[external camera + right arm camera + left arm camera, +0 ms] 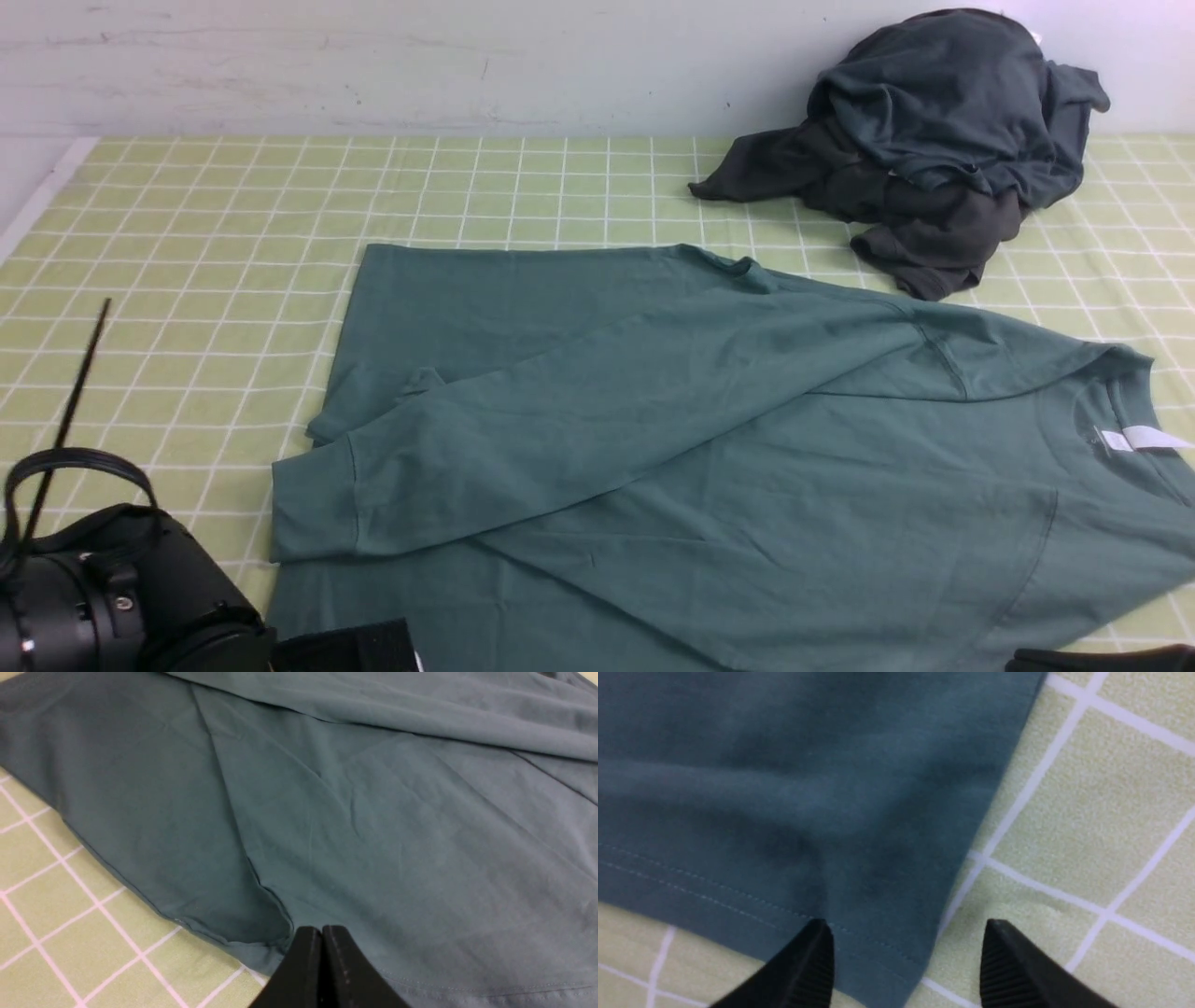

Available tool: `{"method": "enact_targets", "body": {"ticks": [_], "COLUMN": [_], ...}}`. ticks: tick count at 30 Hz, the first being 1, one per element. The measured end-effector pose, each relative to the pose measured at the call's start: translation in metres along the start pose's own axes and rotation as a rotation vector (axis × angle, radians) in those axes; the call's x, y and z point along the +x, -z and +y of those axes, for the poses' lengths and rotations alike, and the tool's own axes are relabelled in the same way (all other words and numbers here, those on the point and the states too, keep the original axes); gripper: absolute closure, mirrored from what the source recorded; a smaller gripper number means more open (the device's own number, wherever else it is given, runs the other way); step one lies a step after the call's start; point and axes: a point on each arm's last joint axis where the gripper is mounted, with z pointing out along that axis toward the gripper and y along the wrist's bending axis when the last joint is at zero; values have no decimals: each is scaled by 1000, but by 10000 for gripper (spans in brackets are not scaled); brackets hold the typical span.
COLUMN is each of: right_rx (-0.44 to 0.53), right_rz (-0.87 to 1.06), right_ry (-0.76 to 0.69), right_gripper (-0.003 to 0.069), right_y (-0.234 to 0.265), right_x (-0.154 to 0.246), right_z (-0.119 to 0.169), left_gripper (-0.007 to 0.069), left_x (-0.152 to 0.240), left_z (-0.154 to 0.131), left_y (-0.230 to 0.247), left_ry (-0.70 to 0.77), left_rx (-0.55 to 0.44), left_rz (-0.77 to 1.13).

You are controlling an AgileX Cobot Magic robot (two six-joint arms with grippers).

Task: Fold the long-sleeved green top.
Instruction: Use both arms simultaneously to clamp the lower edge of the clothing fabric

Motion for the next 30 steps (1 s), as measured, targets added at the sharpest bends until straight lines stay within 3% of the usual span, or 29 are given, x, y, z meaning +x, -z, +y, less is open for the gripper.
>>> {"method": "enact_targets", "body": {"ticks": [3,10,13,23,30], "right_rx": [4,11,15,-34,-104], "right_rz": [-5,-11,-15,39,382], "right_ry": [-3,-2,1,61,196], "right_gripper": [673,673,673,673,671], "right_y": [0,0,0,3,-22], "right_x": [0,-1,-1,-19,-71], "right_z": [0,-1,-1,-1,-29], "left_gripper": [269,559,615,626,626], "left_x": [-3,-5,-6,1,8], "left_z": [2,4,3,5,11], "left_y": [-5,-5,-4,39,50], "left_ry": [-14,-23,-14,182,439], "left_rx": [-7,-29,-26,-81,-162], "left_rz": [1,-27,-37,-148,-192]}}
